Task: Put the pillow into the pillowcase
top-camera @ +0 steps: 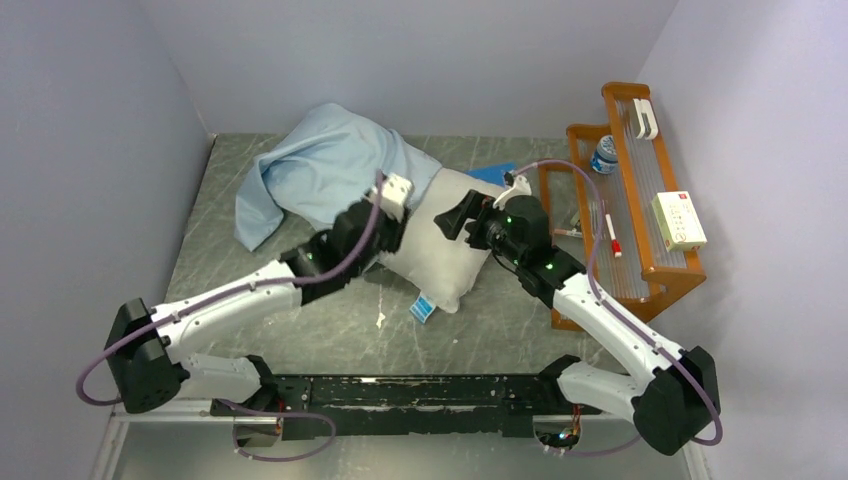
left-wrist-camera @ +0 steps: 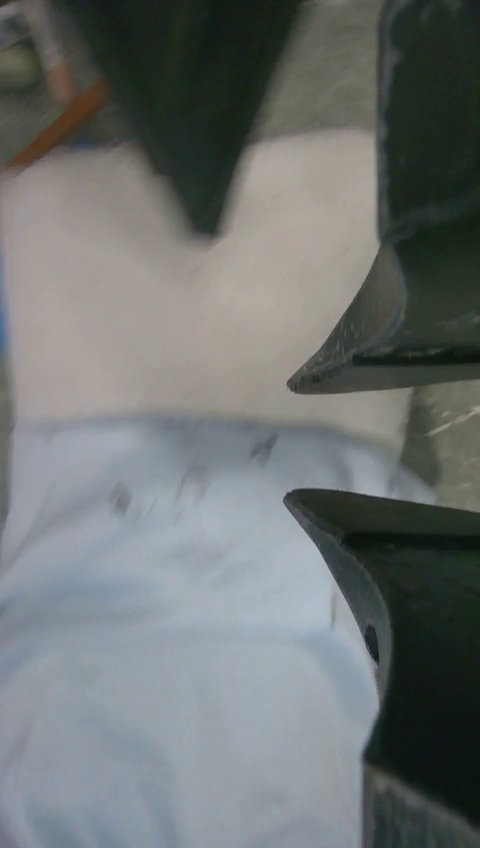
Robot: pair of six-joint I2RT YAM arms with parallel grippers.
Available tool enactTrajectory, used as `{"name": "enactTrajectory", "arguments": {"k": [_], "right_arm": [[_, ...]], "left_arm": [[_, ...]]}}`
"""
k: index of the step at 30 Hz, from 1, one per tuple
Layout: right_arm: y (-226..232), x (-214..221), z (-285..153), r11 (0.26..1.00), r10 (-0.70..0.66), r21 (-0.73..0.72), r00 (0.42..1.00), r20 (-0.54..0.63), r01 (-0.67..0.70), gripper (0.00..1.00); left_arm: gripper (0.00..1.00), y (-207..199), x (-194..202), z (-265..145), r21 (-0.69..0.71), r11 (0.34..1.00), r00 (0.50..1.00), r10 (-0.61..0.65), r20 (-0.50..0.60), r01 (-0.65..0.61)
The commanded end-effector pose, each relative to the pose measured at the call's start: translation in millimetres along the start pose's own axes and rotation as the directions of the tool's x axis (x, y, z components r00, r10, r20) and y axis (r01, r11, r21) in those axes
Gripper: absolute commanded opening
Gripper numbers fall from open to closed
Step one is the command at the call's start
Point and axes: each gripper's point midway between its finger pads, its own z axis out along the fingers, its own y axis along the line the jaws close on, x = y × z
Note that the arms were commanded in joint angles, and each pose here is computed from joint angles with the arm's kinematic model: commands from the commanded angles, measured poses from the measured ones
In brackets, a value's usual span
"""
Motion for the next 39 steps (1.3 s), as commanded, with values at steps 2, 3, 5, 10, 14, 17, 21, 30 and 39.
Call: {"name": "enactTrajectory", "arguments": {"k": [2, 3, 5, 10, 14, 17, 21, 30, 39], "right_arm": [[23, 5, 3, 0.991, -0.007, -0.136, 1.0, -0.018, 0.005, 0.9], [29, 4, 3, 0.987, 0.002, -0.161, 1.0, -0.018, -0.005, 0.9], [38, 0, 2, 0.981, -0.001, -0.194, 1.0, -0.008, 0.0, 0.89], [41, 5, 6, 0.978, -0.017, -0.21, 0.999, -0.033, 0.01, 0.89], [44, 13, 6, 0.968, -0.01, -0.251, 0.998, -0.054, -0.004, 0.89], [46, 12, 4, 0.965, -0.017, -0.262, 0.999, -0.047, 0.004, 0.89], [50, 2, 0, 0.963, -0.04, -0.266, 0.999, -0.016, 0.034, 0.89], [54, -16, -10, 0.964, -0.085, -0.25, 0.995, 0.053, 0.095, 0.9], [51, -14, -10, 0.964, -0.089, -0.246, 0.995, 0.05, 0.099, 0.91]], "left_arm": [[0.53, 112, -35, 2, -0.31, 0.923, 0.974, -0.218, 0.066, 0.228], [0.57, 141, -36, -1, -0.374, 0.875, 0.952, -0.285, 0.112, 0.306], [0.6, 188, -34, -7, -0.447, 0.78, 0.899, -0.396, 0.188, 0.437], [0.56, 267, 10, -20, -0.6, 0.525, 0.775, -0.562, 0.289, 0.604], [0.62, 297, 81, -19, -0.717, 0.388, 0.736, -0.627, 0.256, 0.579], [0.65, 312, 127, -14, -0.759, 0.371, 0.736, -0.645, 0.204, 0.535], [0.65, 325, 164, -9, -0.798, 0.301, 0.67, -0.724, 0.165, 0.522], [0.66, 342, 194, -31, -0.864, 0.191, 0.666, -0.719, 0.201, 0.467], [0.67, 350, 239, -33, -0.864, 0.16, 0.625, -0.753, 0.206, 0.477]]}}
